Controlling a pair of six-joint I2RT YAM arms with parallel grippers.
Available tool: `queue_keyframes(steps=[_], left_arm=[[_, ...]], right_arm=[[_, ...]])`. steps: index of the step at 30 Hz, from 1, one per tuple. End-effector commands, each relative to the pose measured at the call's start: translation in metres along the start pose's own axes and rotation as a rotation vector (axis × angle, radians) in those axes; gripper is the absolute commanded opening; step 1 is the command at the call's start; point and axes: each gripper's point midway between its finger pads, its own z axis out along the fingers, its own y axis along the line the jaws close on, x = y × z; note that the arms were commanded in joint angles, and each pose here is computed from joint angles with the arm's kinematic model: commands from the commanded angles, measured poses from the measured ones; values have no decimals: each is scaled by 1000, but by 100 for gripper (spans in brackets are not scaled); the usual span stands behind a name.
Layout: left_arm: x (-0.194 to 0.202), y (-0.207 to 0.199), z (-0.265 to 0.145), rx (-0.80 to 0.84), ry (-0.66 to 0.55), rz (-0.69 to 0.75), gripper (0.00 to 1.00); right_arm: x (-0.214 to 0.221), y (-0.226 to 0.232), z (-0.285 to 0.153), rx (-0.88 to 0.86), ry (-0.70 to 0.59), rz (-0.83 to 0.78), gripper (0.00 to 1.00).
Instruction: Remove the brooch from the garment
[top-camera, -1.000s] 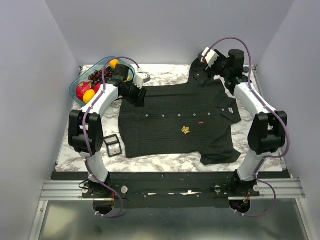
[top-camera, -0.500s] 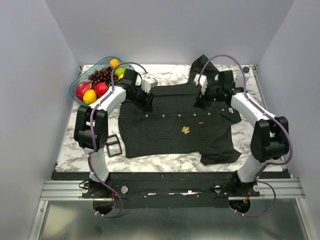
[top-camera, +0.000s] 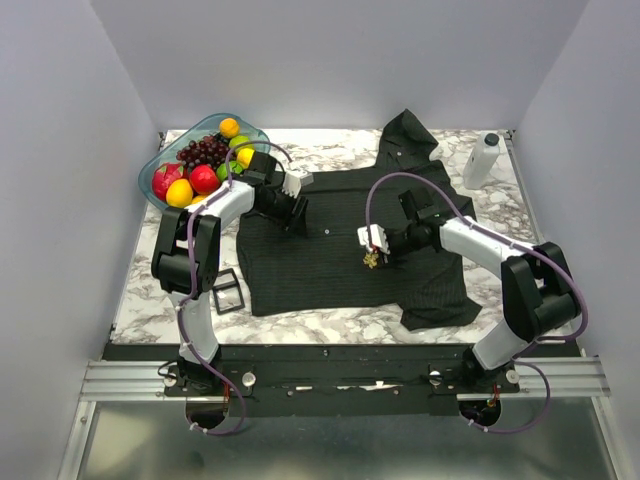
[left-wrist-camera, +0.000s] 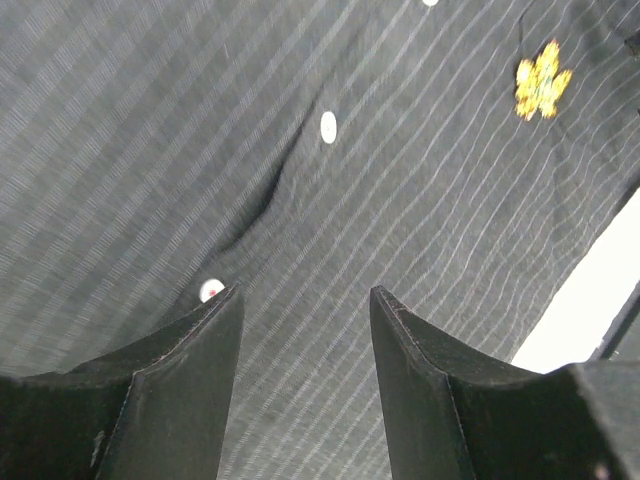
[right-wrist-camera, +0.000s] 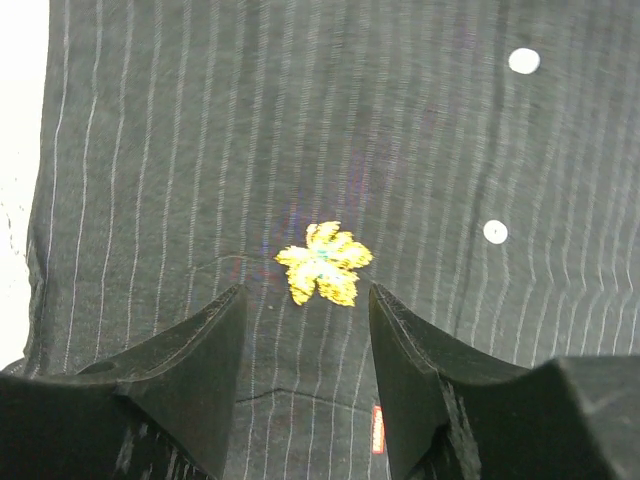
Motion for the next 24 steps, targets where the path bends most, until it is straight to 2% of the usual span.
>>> queue_keyframes(steps=[1,5,11,24], left_arm=[[12,-8,0,31,6,-58,61],[10,-10,-2,12,-8,-114,61],[8,-10,-3,9,-16,-118,61],[5,-8,-3,-1,-20,-120,61]], right_arm=[[4,0,7,-2,41,-151,59],[13,-9,14,28,91,-217,59],[22,-4,17,3,115,-329,59],[28,-6,28,5,128,-377,59]])
